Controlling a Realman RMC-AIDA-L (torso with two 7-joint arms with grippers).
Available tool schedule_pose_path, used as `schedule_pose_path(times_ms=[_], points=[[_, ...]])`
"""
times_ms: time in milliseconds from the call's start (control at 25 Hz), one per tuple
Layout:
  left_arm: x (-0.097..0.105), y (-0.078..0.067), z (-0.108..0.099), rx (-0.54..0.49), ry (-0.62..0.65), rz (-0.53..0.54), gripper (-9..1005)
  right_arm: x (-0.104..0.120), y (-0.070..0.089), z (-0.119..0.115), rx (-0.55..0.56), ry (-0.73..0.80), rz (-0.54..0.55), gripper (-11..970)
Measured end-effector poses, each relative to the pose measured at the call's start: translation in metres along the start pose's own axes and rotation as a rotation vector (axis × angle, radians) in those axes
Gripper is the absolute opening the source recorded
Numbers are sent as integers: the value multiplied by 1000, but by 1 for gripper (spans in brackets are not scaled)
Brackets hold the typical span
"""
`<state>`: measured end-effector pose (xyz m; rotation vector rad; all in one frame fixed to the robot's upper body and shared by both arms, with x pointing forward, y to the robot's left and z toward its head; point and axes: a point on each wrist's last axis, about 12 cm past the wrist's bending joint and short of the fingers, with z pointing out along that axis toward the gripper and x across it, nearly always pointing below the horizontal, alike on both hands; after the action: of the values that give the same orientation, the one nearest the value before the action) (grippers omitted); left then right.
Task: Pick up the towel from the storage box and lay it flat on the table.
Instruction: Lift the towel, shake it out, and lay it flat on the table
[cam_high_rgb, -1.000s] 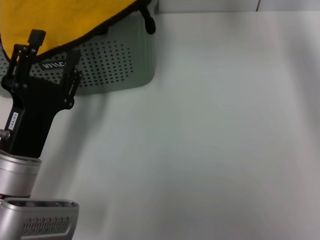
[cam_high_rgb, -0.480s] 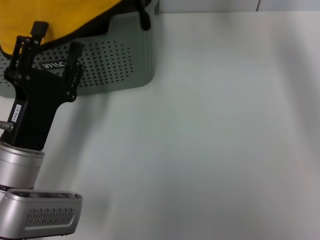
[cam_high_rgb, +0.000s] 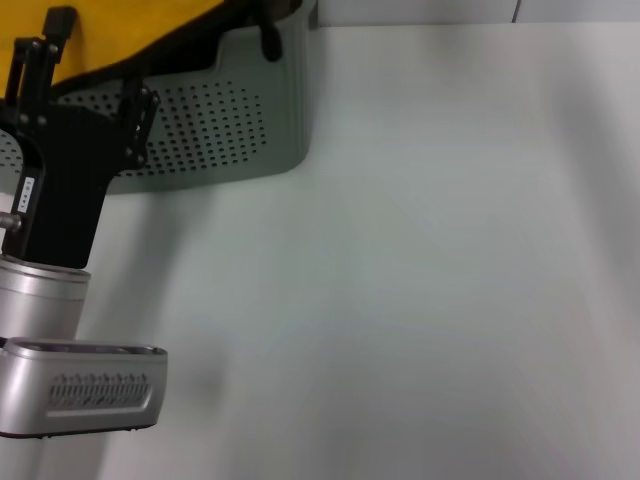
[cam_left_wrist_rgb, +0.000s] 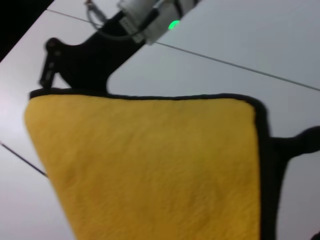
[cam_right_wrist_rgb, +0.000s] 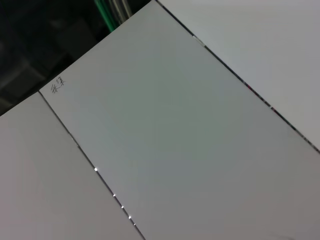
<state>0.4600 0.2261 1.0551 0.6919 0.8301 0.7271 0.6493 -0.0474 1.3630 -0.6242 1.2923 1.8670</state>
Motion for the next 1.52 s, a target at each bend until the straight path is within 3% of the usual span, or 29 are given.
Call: schedule_pose_path(times_ms=[160, 400, 680, 760, 840, 1040, 1120, 1360, 1440, 1520], points=[[-1, 2, 1, -22, -6, -53, 685, 2, -4, -9, 19, -9, 3, 9], [-5, 17, -10, -127, -57, -276, 683, 5, -9, -31, 59, -8, -16, 9], [-5, 18, -23, -65, -103, -404, 666, 6, -4, -54, 132, 57, -134, 8], [-4, 19, -25, -35, -131, -463, 596, 6, -3, -61, 153, 80, -164, 8], [-1, 21, -25, -23, -144, -555, 525, 8, -2, -70, 174, 109, -190, 8], [21, 37, -25, -9, -163, -922, 369, 15, 2, -85, 209, 212, -264, 8], [30, 45, -25, -3, -170, -1060, 311, 20, 10, -92, 228, 318, -351, 8], [57, 58, -14, 159, -115, -1393, 120, 28, 24, -97, 290, 453, -527, 9], [62, 57, -10, 230, -75, -1463, 50, 31, 31, -95, 307, 505, -612, 9], [64, 56, -8, 290, -53, -1496, 51, 32, 34, -93, 310, 526, -651, 9]])
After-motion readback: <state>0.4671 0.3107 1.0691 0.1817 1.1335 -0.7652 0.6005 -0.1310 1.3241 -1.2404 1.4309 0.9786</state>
